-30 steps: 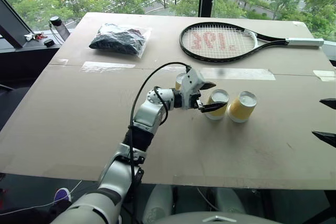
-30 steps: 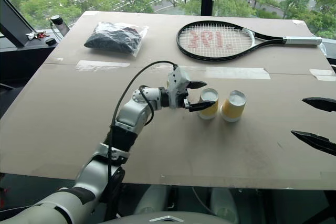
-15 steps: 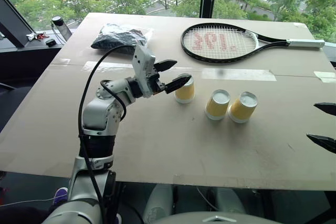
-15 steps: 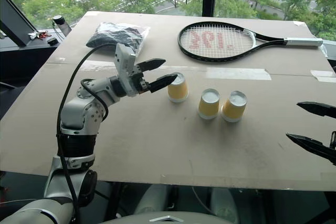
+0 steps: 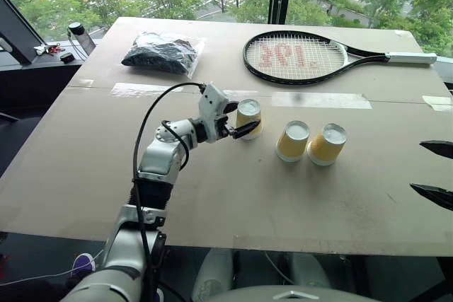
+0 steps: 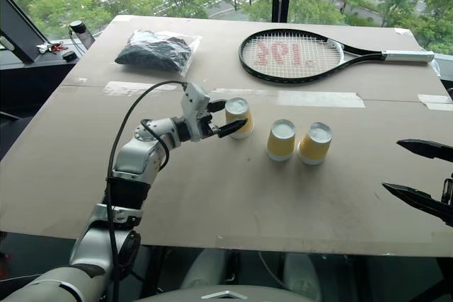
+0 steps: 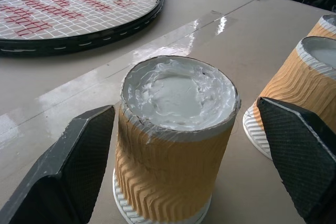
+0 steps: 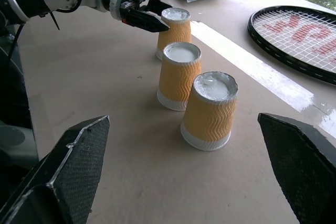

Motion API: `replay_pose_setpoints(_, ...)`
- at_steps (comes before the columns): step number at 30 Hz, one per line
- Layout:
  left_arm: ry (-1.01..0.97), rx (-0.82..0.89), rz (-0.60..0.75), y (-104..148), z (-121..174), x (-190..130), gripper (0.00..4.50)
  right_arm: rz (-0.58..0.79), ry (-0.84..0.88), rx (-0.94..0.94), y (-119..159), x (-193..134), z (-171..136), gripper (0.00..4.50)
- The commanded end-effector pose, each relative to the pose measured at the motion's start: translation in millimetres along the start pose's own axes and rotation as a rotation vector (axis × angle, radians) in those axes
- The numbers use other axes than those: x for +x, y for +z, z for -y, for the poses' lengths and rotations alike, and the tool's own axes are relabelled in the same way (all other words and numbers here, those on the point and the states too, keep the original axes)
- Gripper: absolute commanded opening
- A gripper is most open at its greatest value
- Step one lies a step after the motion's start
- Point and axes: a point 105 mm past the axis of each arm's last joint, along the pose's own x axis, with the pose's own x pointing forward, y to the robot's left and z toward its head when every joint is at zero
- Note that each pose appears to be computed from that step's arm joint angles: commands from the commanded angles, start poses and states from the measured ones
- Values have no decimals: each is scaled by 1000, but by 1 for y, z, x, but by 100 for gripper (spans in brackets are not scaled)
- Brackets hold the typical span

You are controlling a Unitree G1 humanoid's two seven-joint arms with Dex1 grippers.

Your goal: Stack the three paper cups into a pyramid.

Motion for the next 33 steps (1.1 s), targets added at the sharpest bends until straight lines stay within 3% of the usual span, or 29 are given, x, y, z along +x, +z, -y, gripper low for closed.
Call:
replay_pose_setpoints(1, -19, 74, 34, 11, 0, 7, 445, 7, -19, -42, 9, -3, -1, 450)
replay_pose_setpoints(2, -21, 73, 36, 10, 0, 8, 445, 6, -22, -42, 10, -4, -1, 450)
replay_pose_setpoints(7, -24, 80, 44, 7, -1, 10, 231, 6, -33, -42, 10, -4, -3, 450)
replay_pose_setpoints(11, -21, 93, 59, 12, -8, 6, 231, 5, -45, -38, 8, -4, -4, 450)
replay_pose_setpoints(14, -52, 105, 96, 30, -10, 7, 231, 2, -51, -37, 8, -4, -4, 450)
replay_pose_setpoints(19, -279, 65, 192, 104, 7, 19, 231, -3, -65, -38, 9, -6, -3, 450)
replay_pose_setpoints(22, -443, 49, 173, 132, 35, 35, 231, -3, -86, -40, 9, -10, -2, 450)
replay_pose_setpoints(28, -603, 107, 144, 133, 82, 66, 231, -6, -121, -35, 7, -15, -4, 450)
replay_pose_setpoints(33, -636, 140, 112, 121, 97, 78, 231, -5, -132, -32, 7, -14, -6, 450)
